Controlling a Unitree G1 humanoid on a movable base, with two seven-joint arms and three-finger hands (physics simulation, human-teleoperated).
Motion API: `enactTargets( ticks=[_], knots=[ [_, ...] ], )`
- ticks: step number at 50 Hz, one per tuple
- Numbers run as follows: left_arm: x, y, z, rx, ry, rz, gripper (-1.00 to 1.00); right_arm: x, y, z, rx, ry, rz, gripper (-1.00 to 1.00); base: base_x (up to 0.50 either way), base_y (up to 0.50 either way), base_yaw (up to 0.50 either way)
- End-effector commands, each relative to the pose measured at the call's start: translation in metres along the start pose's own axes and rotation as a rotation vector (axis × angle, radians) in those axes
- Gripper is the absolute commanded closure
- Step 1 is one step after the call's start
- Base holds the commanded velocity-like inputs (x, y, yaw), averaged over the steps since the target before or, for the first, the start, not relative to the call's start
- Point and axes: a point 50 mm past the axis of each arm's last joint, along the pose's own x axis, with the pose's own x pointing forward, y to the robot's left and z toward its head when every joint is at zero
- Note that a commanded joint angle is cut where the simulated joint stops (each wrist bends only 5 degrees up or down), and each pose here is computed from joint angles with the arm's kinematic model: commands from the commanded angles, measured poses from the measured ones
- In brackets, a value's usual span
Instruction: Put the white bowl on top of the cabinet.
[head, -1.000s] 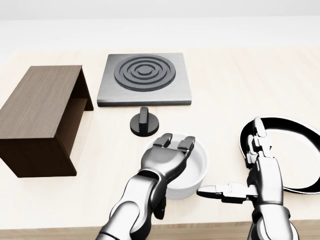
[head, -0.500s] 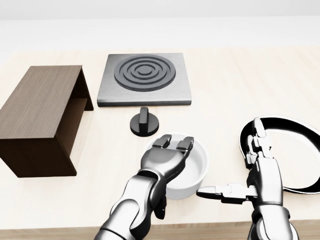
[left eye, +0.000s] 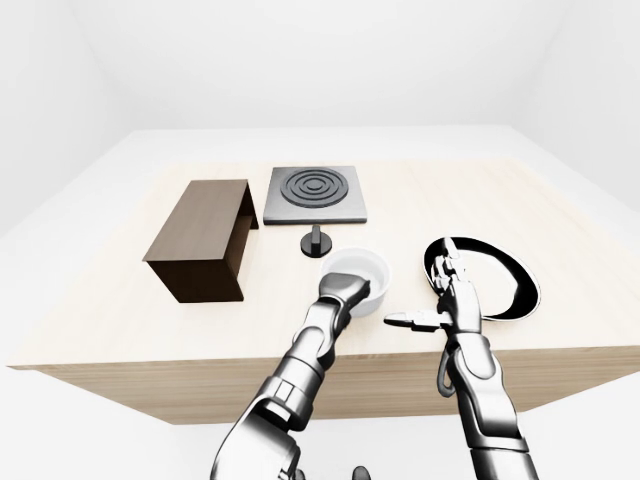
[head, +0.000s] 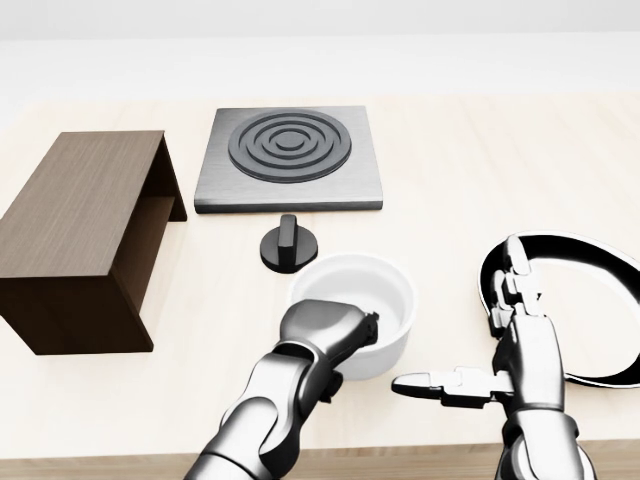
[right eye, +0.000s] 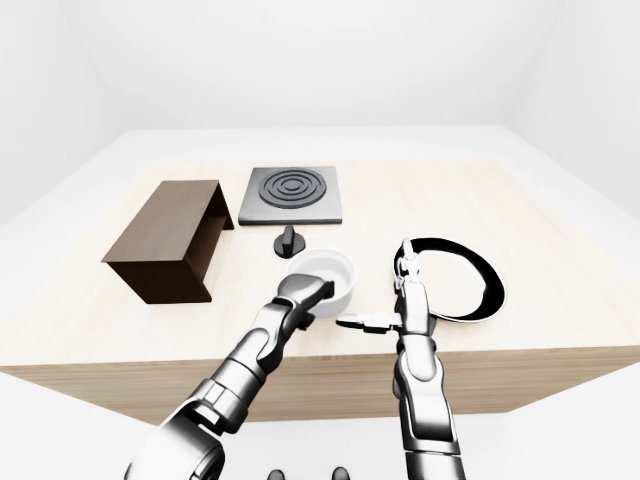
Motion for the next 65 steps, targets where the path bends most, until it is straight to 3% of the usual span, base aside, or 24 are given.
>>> enactTargets(
  ticks=[1,23,34,55,65],
  knots=[
    [0.001,0.001,0.0,-0.005,0.0,0.014,1.0,0.0,0.0,0.0,0.0,0.0,0.0,-1.0,0.0,0.0,0.0],
    [0.001,0.003,-0.004,0.028,0.012,0.023,1.0,0.001,0.003,-0.002,-0.006,0.003,0.007,-1.0,0.0,0.0,0.0],
    [-0.004,0.014,-0.005,0.079,0.018,0.038,1.0,0.001,0.004,-0.002,-0.008,0.004,0.009,-1.0,0.0,0.0,0.0],
    [-0.008,0.028,-0.005,0.057,0.015,0.088,1.0,-0.001,0.002,-0.001,-0.006,-0.002,0.005,-1.0,0.0,0.0,0.0],
    [-0.017,0.043,-0.005,0.085,0.019,0.111,1.0,-0.003,0.005,-0.002,-0.012,-0.002,0.013,-1.0,0.0,0.0,0.0]
  ],
)
